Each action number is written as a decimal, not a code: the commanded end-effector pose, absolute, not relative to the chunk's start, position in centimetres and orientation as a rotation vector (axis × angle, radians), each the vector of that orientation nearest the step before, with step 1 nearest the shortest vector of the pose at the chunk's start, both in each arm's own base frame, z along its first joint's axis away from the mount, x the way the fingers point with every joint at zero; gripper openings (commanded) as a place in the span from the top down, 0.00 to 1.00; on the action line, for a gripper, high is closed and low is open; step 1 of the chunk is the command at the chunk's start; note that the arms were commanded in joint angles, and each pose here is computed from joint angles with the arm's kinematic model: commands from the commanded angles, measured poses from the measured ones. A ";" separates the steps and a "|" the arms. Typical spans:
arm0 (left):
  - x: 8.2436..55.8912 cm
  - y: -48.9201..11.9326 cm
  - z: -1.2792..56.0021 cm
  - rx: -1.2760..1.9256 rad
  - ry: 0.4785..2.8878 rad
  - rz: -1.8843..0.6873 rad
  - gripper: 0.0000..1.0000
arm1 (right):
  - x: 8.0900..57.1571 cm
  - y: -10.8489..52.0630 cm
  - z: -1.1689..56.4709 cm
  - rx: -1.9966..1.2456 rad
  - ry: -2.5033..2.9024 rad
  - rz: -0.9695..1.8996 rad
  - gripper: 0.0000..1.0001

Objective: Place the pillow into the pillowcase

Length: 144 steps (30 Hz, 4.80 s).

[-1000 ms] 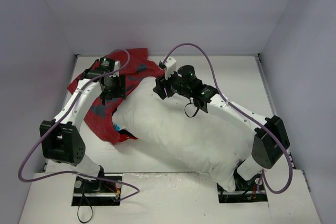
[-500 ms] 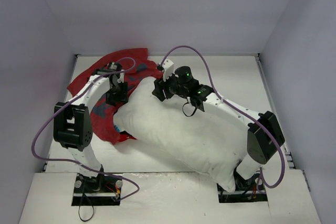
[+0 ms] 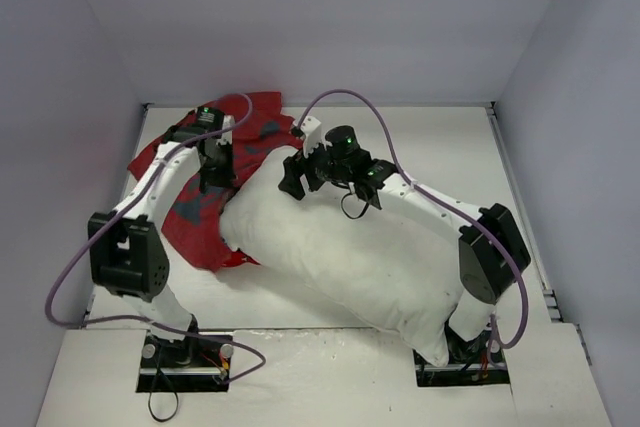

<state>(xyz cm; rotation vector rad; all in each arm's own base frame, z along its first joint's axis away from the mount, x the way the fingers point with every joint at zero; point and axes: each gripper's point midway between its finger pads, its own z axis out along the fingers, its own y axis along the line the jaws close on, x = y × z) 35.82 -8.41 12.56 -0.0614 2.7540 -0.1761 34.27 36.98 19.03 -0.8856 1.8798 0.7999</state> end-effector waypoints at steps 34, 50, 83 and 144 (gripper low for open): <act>26.8 -16.6 33.9 0.178 2.058 -0.696 1.00 | 26.4 48.0 23.1 -1.231 1.599 1.266 1.00; 19.0 -13.4 25.1 -0.126 2.204 -0.733 0.98 | 34.2 42.1 18.9 -0.962 1.807 0.903 1.00; 40.7 -10.9 19.7 -0.228 2.402 -0.120 0.84 | 26.8 43.1 15.9 -1.054 1.804 1.000 1.00; 30.1 -22.4 39.4 0.106 2.061 -0.669 1.00 | 31.4 36.5 30.5 -0.724 1.619 0.730 1.00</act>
